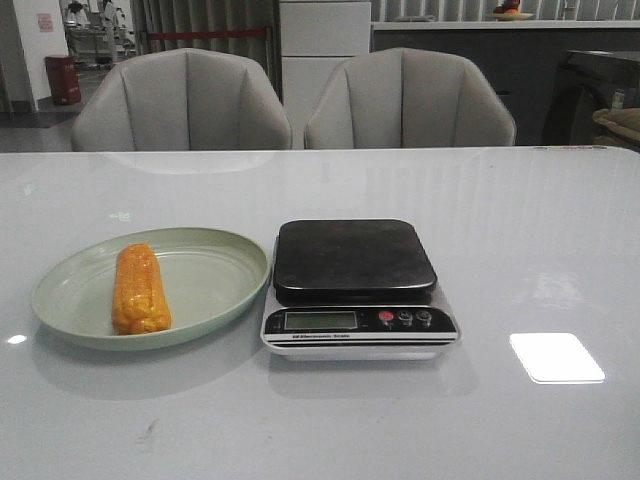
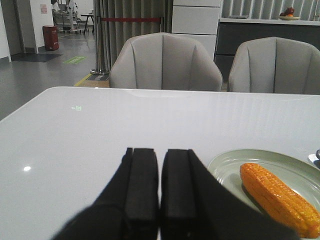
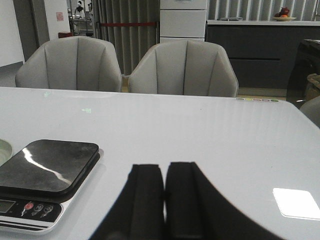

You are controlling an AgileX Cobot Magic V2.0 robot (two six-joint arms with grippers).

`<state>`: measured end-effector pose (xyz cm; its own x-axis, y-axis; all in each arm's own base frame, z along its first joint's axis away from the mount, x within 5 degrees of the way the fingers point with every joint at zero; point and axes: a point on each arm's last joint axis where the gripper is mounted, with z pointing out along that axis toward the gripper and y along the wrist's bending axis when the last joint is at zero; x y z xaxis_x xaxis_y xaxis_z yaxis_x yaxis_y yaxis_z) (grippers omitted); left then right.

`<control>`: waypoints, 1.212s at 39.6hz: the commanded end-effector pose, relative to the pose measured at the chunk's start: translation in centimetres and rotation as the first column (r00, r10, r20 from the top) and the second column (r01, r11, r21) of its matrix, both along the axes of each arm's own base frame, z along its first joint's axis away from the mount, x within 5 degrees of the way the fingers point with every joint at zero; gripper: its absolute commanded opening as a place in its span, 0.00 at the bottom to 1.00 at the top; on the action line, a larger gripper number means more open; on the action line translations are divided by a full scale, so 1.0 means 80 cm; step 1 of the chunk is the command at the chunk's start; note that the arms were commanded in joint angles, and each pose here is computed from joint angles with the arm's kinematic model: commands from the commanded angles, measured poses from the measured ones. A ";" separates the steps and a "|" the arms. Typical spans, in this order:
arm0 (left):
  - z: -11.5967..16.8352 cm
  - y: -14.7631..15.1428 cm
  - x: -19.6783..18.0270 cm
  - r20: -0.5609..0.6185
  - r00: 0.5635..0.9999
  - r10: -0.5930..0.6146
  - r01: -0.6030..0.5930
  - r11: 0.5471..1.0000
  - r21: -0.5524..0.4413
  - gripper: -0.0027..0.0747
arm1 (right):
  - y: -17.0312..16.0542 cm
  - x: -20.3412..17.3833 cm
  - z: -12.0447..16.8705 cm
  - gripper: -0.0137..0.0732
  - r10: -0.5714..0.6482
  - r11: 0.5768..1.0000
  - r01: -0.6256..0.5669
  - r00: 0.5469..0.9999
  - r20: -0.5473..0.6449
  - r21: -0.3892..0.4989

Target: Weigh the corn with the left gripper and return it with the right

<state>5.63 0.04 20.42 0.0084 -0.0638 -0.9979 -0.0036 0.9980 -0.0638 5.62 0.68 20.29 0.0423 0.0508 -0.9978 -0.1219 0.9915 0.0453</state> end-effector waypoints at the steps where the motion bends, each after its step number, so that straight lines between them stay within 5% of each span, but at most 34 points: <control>1: -0.003 0.000 -0.001 0.067 0.998 -0.004 0.004 1.000 -0.005 0.18 | 0.000 -0.001 0.006 0.36 -0.003 1.000 0.004 0.996 0.087 -0.010; 35: 0.002 -0.001 -0.001 0.115 0.993 -0.006 0.007 1.000 -0.004 0.18 | 0.000 -0.001 0.006 0.36 -0.003 1.000 0.004 0.996 0.087 -0.010; 42: 0.042 0.000 -0.009 0.301 0.954 0.000 0.029 0.995 -0.091 0.18 | 0.000 -0.001 0.006 0.36 -0.003 1.000 0.004 0.996 0.087 -0.010; 48: 0.089 -0.001 -0.014 0.218 0.976 -0.006 0.024 0.997 -0.078 0.18 | 0.000 -0.001 0.006 0.36 -0.003 1.000 0.004 0.996 0.087 -0.010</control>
